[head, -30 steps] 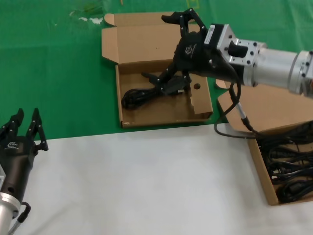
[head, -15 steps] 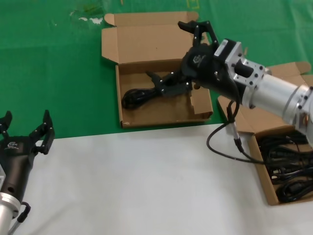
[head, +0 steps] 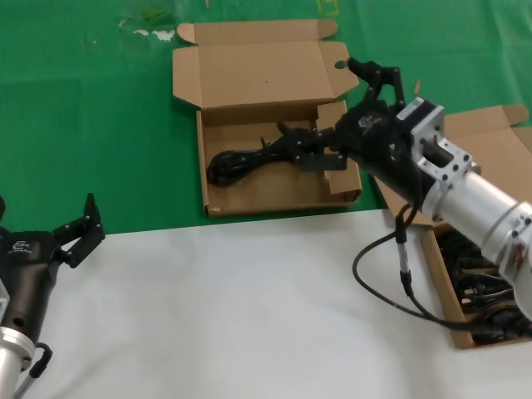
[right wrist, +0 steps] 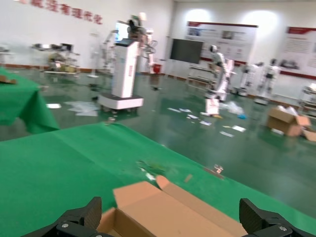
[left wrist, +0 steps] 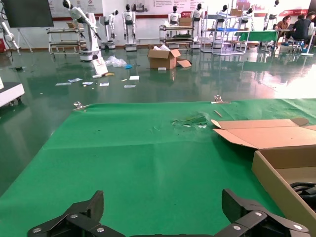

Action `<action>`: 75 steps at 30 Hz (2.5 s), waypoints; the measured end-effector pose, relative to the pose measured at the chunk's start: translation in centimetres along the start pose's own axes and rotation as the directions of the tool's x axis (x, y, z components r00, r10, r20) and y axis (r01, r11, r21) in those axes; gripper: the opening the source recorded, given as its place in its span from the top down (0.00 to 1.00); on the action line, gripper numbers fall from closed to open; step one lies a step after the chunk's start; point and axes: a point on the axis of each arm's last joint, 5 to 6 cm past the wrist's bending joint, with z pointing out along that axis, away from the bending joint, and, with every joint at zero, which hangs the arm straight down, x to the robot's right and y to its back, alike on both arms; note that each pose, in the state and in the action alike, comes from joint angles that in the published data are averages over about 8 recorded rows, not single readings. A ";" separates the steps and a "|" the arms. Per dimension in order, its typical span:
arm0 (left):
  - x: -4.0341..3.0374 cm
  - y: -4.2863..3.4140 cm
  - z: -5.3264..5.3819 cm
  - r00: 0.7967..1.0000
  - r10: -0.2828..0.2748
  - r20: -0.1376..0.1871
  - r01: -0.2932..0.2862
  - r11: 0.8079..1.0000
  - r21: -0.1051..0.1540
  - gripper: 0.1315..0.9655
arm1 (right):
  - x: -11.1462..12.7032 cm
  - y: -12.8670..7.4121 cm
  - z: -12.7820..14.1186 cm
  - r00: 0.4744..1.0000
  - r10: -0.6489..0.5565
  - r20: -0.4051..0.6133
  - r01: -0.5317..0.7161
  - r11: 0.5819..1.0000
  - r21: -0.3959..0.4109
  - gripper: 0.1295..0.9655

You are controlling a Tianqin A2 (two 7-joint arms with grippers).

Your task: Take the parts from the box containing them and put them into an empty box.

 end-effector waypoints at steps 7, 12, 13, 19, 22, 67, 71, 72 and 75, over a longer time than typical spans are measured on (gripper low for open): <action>0.00 0.00 0.0 1.000 0.000 0.000 0.000 1.000 0.000 0.13 | -1.2 1.5 -1.8 0.993 0.071 -0.097 -0.073 0.997 -0.013 0.00; 0.00 0.00 0.0 1.000 0.000 0.000 0.000 1.000 0.000 0.08 | -2.1 2.6 -3.1 0.978 0.118 -0.169 -0.124 0.992 -0.023 0.00; 0.00 0.00 0.0 1.000 0.000 0.000 0.000 1.000 0.000 0.07 | -2.2 2.8 -3.4 0.975 0.127 -0.184 -0.134 0.991 -0.025 0.00; 0.00 0.00 0.0 1.000 0.000 0.000 0.000 1.000 0.000 0.02 | -3.2 4.0 -5.2 0.946 0.175 -0.273 -0.192 0.981 -0.038 0.00; 0.00 0.00 0.0 1.000 0.000 0.000 0.000 1.000 0.000 0.01 | -3.7 4.5 -6.2 0.928 0.196 -0.318 -0.221 0.974 -0.045 0.00; 0.00 0.00 0.0 1.000 0.000 0.000 0.000 1.000 0.000 0.00 | -5.4 6.2 -9.8 0.845 0.248 -0.473 -0.316 0.946 -0.069 0.00; 0.00 0.00 0.0 1.000 0.000 0.000 0.000 1.000 0.000 0.00 | -5.4 6.2 -9.8 0.845 0.248 -0.473 -0.316 0.946 -0.069 0.00; 0.00 0.00 0.0 1.000 0.000 0.000 0.000 1.000 0.000 0.00 | -5.4 6.2 -9.8 0.845 0.248 -0.473 -0.316 0.946 -0.069 0.00; 0.00 0.00 0.0 1.000 0.000 0.000 0.000 1.000 0.000 0.00 | -5.4 6.2 -9.8 0.845 0.248 -0.473 -0.316 0.946 -0.069 0.00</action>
